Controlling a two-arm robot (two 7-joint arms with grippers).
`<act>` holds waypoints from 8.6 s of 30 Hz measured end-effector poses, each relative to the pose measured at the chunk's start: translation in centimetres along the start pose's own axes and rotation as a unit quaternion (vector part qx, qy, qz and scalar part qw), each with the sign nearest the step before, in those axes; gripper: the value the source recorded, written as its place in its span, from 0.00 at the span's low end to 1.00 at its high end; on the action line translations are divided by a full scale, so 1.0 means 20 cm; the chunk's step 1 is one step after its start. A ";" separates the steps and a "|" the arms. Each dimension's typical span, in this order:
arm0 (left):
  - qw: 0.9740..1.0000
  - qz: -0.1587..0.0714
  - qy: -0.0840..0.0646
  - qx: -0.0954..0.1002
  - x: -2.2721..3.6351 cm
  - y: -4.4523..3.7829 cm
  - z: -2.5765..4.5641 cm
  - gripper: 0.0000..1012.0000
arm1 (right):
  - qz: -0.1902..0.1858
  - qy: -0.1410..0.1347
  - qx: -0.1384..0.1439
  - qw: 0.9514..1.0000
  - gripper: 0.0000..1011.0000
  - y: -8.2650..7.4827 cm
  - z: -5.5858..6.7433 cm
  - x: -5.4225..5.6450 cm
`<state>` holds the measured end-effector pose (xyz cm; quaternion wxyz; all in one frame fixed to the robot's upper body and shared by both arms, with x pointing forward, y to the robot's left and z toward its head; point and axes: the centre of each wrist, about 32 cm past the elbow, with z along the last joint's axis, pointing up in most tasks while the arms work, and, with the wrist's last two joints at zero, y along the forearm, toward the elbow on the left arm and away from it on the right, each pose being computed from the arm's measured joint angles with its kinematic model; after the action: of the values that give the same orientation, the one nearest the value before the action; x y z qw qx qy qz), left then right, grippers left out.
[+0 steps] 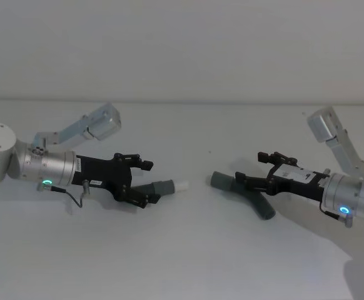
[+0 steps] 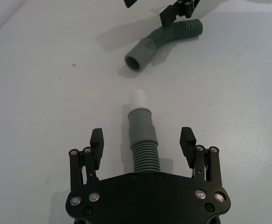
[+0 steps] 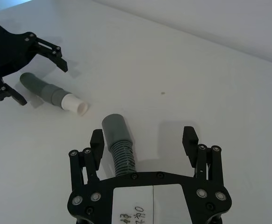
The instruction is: Use both hands to pick up one end of the pipe from the table, align the ends, and insert them.
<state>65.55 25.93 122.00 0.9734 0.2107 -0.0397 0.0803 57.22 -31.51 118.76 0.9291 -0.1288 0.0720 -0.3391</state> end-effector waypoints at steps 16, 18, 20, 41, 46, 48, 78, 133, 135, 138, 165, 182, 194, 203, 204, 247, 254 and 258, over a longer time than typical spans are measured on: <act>1.000 -0.007 -0.008 0.005 -0.004 -0.013 0.015 0.99 | -0.014 0.017 -0.020 1.000 0.99 0.00 0.04 -0.02; 1.000 -0.008 -0.011 0.008 -0.006 -0.015 0.021 0.99 | -0.016 0.018 -0.022 0.999 0.99 0.00 0.04 -0.02; 1.000 -0.008 -0.013 0.010 -0.008 -0.016 0.024 0.99 | -0.017 0.018 -0.025 0.999 0.99 -0.01 0.04 -0.02; 0.999 -0.009 -0.018 0.029 -0.029 -0.056 0.028 0.99 | -0.020 0.013 -0.047 0.999 0.99 -0.04 0.02 -0.04; 0.999 -0.008 -0.016 0.030 -0.031 -0.060 0.022 0.99 | -0.017 0.011 -0.052 0.998 0.99 -0.04 0.02 -0.05; 0.999 -0.007 -0.015 0.031 -0.031 -0.062 0.019 0.99 | -0.014 0.009 -0.054 0.998 0.99 -0.04 0.02 -0.05; 1.000 -0.004 -0.002 0.031 -0.039 -0.068 0.008 0.99 | 0.026 0.005 -0.087 0.996 0.99 -0.03 0.02 -0.06; 1.000 -0.004 -0.001 0.029 -0.043 -0.072 0.009 0.35 | 0.028 0.009 -0.089 0.996 0.27 -0.03 0.02 -0.06; 1.000 -0.004 -0.001 0.029 -0.043 -0.072 0.009 0.35 | 0.028 0.009 -0.088 0.996 0.27 -0.03 0.02 -0.06; 1.000 -0.004 -0.002 0.028 -0.045 -0.072 0.008 0.35 | 0.027 0.007 -0.087 0.996 0.27 -0.03 0.02 -0.06; 0.986 0.027 -0.123 -0.108 -0.066 0.003 0.157 0.35 | -0.017 -0.099 0.010 0.995 0.27 -0.13 0.19 -0.08; 0.979 0.010 -0.175 -0.100 -0.012 0.092 0.210 0.35 | -0.037 -0.175 0.008 0.984 0.27 -0.14 0.30 -0.10; 0.977 0.014 -0.196 -0.080 0.013 0.148 0.214 0.35 | -0.039 -0.231 -0.029 0.972 0.27 -0.17 0.34 -0.13; 0.975 0.014 -0.209 -0.077 0.018 0.158 0.218 0.35 | -0.029 -0.256 -0.029 0.966 0.27 -0.18 0.37 -0.16; 0.975 0.014 -0.209 -0.077 0.018 0.158 0.218 0.35 | -0.026 -0.260 -0.028 0.965 0.27 -0.19 0.38 -0.16; 0.971 0.009 -0.225 -0.079 0.003 0.141 0.221 0.35 | 0.026 -0.302 -0.017 0.953 0.27 -0.16 0.48 -0.25; 0.971 0.008 -0.225 -0.079 0.002 0.140 0.223 0.35 | 0.029 -0.304 -0.015 0.952 0.27 -0.16 0.47 -0.26; 0.971 0.006 -0.224 -0.079 0.001 0.140 0.224 0.35 | 0.032 -0.305 -0.014 0.952 0.27 -0.16 0.47 -0.27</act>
<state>64.89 26.58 127.20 0.9527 0.1454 -0.2647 0.0338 53.38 -28.55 128.98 0.9152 -0.2363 -0.2059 -0.2531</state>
